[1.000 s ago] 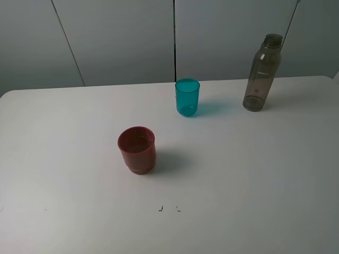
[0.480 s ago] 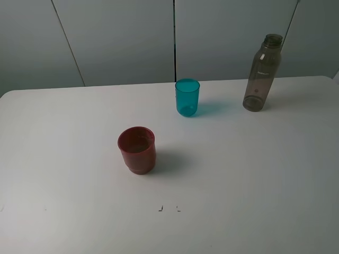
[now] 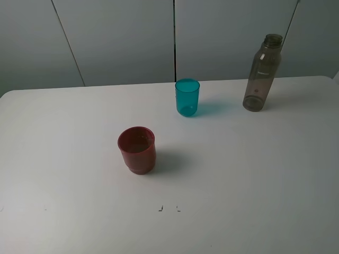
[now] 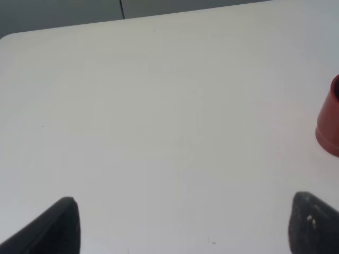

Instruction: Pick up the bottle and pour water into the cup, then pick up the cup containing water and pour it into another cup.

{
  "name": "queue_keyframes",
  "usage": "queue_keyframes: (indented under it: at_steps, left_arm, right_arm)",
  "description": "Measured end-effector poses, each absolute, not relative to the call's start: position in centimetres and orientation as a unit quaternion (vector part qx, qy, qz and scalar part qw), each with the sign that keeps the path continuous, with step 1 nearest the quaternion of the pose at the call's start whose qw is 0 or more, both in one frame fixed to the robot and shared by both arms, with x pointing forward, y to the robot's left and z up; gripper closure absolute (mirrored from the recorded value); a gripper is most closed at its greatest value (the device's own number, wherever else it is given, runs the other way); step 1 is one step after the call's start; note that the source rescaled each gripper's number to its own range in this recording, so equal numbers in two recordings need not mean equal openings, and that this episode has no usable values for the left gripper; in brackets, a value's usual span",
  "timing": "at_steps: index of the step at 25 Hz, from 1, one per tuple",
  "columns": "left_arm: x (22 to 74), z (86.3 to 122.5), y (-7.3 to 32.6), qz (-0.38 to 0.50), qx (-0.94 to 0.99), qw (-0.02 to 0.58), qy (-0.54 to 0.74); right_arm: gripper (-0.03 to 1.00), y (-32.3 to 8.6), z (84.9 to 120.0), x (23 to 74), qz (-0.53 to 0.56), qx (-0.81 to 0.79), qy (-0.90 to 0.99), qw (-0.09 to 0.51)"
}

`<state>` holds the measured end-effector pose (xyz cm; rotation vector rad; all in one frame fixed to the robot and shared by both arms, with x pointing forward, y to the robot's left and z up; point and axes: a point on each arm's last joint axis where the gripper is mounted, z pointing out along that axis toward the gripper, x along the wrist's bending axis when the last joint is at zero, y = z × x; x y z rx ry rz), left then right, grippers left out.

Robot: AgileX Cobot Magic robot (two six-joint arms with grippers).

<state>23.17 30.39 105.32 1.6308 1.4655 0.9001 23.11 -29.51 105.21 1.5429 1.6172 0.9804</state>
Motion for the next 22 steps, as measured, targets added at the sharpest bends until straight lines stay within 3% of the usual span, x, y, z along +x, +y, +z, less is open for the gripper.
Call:
queue_keyframes:
  at_steps: [22]
  left_arm:
    - [23.17, 105.32, 30.39, 0.352, 0.638, 0.376, 0.573]
  right_arm:
    - [-0.03, -29.52, 105.21, 23.11, 0.378, 0.593, 0.623, 0.342]
